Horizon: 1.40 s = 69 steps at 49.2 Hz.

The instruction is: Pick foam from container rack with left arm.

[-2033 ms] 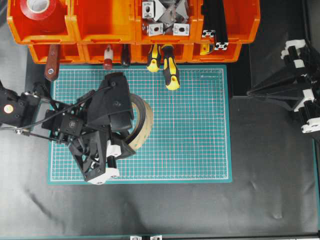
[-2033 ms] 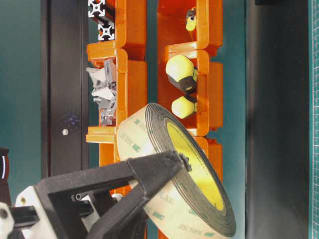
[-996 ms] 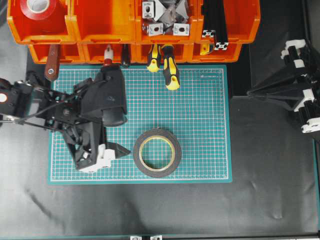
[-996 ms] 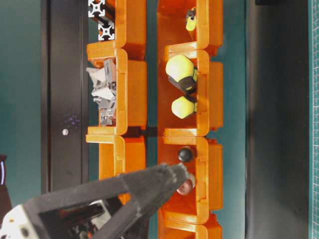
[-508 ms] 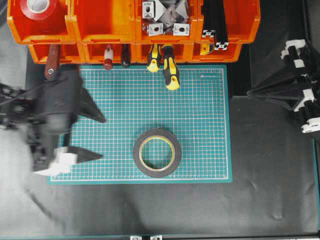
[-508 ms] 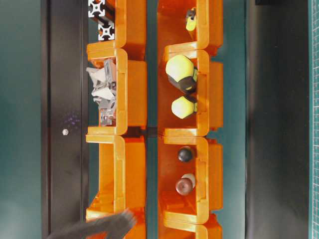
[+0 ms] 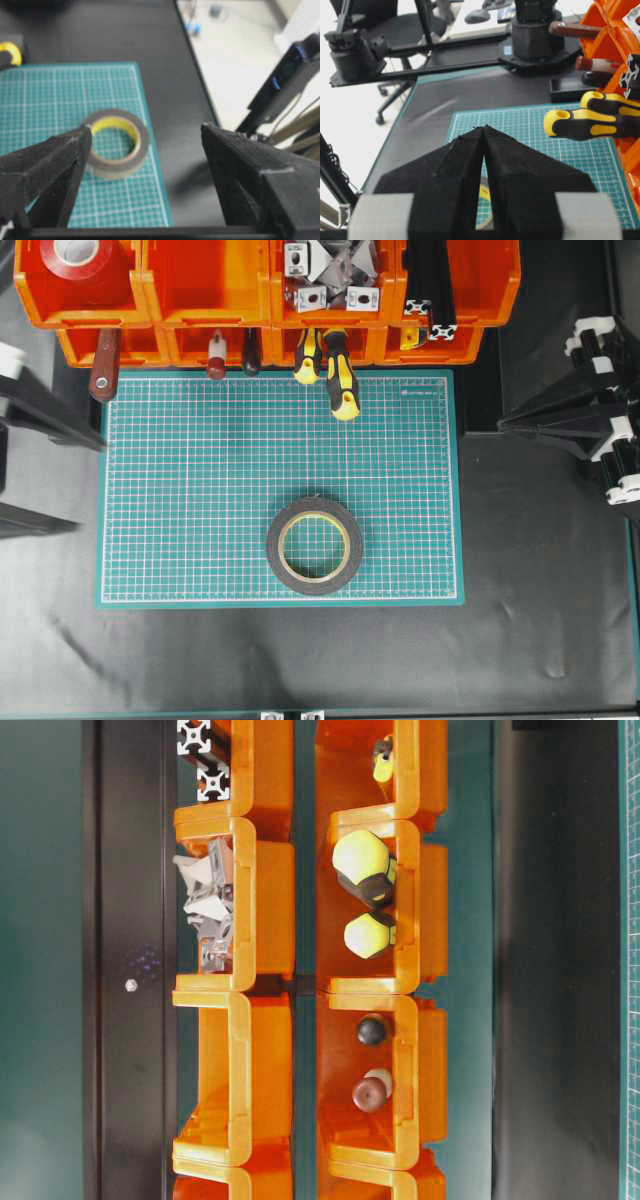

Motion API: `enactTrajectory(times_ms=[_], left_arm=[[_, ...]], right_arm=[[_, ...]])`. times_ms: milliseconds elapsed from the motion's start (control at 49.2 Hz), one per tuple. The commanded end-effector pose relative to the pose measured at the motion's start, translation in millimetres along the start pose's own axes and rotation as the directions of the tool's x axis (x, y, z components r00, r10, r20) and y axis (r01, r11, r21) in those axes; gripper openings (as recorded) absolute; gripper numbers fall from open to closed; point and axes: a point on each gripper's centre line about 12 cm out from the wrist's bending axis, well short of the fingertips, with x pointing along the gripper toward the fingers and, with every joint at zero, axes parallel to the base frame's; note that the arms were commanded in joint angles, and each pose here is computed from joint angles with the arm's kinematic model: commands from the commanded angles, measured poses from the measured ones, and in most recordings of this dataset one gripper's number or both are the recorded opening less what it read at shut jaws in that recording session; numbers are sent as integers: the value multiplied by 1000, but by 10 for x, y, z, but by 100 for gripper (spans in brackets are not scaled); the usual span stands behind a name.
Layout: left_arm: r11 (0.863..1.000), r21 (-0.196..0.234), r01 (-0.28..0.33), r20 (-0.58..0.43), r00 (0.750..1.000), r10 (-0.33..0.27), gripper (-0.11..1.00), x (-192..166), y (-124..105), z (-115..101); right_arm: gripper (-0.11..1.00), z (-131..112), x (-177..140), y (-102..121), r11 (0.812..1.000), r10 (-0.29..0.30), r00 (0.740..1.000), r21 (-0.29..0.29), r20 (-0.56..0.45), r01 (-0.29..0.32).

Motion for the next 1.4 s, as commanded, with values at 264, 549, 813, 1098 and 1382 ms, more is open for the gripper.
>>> enactTrajectory(times_ms=[264,549,813,1098,1382], left_arm=[[999,35,-16,148,989,11,84,-502,91,-93],[998,62,-12,209,978,-1,84,-543,91,-107],[998,67,-12,215,977,-2,84,-551,92,-117],[998,59,-12,214,977,-1,84,-538,96,-125],[999,50,-16,210,978,5,84,-519,112,-161]], right_arm=[[0,109,-12,15,1000,4,999,0,38,-4],[0,136,-15,19,1000,7,998,0,56,-7],[0,151,-16,20,1000,9,997,0,73,-9],[0,168,-19,23,1000,11,996,0,91,-11],[0,168,-12,22,1000,12,995,-2,97,-12]])
